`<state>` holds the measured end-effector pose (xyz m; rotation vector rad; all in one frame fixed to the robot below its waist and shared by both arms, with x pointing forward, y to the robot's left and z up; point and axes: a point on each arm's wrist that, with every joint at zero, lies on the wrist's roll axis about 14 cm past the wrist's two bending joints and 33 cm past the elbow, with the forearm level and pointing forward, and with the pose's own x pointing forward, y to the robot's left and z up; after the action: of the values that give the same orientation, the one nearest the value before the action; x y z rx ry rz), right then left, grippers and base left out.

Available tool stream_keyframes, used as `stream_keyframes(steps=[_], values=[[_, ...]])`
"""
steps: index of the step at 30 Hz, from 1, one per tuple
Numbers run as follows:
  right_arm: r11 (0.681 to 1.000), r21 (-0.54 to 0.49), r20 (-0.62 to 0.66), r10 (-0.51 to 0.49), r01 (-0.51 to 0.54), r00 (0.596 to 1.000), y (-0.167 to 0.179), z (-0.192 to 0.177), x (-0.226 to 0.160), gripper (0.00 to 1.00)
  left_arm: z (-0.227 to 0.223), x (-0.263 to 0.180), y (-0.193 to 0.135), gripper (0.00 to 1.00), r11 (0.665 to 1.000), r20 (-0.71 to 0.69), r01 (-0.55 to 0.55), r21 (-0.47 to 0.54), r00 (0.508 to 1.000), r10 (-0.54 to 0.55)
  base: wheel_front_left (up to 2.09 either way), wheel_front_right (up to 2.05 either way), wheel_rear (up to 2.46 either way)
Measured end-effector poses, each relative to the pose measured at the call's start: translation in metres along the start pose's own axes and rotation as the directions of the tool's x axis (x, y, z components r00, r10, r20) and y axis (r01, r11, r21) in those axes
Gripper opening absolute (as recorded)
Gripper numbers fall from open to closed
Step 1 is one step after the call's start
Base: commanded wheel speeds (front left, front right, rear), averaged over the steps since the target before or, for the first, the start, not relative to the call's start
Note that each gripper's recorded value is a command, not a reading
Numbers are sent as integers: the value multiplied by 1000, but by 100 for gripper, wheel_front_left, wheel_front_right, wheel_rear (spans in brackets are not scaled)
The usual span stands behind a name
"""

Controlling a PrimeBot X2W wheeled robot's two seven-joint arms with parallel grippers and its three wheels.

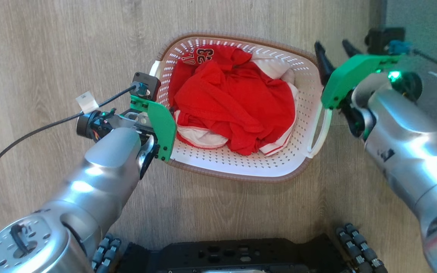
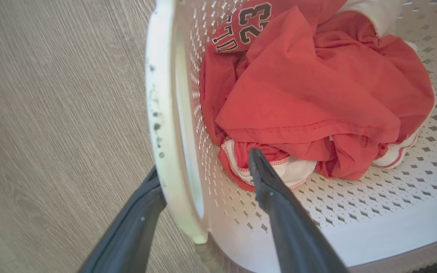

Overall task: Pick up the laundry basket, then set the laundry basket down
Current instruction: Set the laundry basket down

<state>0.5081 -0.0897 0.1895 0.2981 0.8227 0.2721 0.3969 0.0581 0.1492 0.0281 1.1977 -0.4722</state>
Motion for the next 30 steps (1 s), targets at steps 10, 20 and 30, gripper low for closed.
stream_keyframes(steps=[10, 20, 30], values=[[999, 34, 111, -33, 29, 993, -9, 0, -38, 100, 15, -12, 4, 100, 999, 53, -30, 20, 998, 28, 0, 0, 0], [1000, 28, 257, -13, 6, 966, 20, 43, -72, 100, 41, -56, -1, 100, 997, 254, -73, 23, 965, 65, 0, 0, 0], [1000, 25, 447, -5, -7, 895, 42, 86, -138, 100, 141, -146, -26, 100, 995, 630, -102, -1, 772, 80, 0, 0, 0]])
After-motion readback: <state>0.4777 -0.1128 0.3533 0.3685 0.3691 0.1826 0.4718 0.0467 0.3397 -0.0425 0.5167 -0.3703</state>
